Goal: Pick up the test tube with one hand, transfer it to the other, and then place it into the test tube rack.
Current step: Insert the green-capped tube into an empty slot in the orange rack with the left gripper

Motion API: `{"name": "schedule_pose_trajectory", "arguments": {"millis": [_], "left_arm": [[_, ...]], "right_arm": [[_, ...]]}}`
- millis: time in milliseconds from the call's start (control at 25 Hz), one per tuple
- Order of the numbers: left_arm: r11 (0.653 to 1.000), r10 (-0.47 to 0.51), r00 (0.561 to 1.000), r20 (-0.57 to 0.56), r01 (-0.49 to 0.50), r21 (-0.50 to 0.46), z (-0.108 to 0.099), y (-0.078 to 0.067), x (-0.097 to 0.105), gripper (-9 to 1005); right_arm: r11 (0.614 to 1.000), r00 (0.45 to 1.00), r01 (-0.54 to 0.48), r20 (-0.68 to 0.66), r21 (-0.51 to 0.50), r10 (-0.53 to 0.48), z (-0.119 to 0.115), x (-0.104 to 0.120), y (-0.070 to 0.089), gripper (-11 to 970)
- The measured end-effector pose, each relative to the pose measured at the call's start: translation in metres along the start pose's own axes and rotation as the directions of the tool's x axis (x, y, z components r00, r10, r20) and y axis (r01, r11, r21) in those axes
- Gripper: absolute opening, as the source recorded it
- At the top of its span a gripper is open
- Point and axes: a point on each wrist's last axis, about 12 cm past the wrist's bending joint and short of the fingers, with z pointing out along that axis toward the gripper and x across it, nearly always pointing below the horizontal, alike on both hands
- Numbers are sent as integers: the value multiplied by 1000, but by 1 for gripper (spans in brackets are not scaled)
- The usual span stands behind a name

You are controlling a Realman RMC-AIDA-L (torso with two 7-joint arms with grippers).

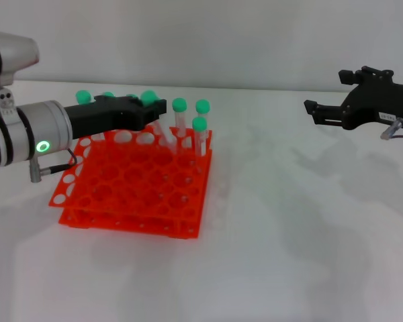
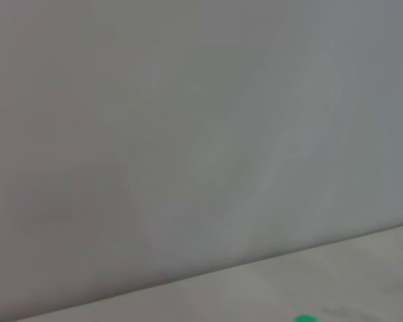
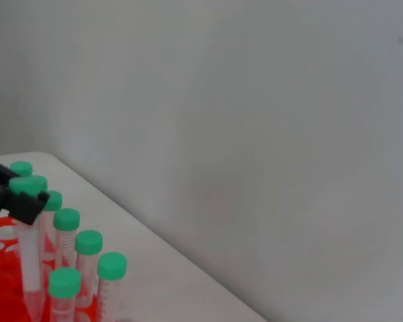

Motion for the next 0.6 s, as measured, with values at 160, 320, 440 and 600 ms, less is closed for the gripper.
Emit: {"name": "schedule_pose_trajectory", "arguments": {"millis": [160,320,440,600], "left_arm": [[1000,7,1000,-22,-7,3,7,-1,1,367],[1000,31,998,-48,-31,2,14,-3,1,371],[998,58,996,-65,-57,11,20,-7,1,375],[997,73,995,-66,-72,16,22,-8,1,380]], "right_arm": [[1000,1000,-1,-3,-5,1,4,-1,0,845],[1000,1000,-1,-5,-7,1,7,-1,0,844],[1000,1000,-3,-7,-6,3,8,-1,-1,844],[1000,1000,-3,-10,-3,3,9,-1,-2,844]]}}
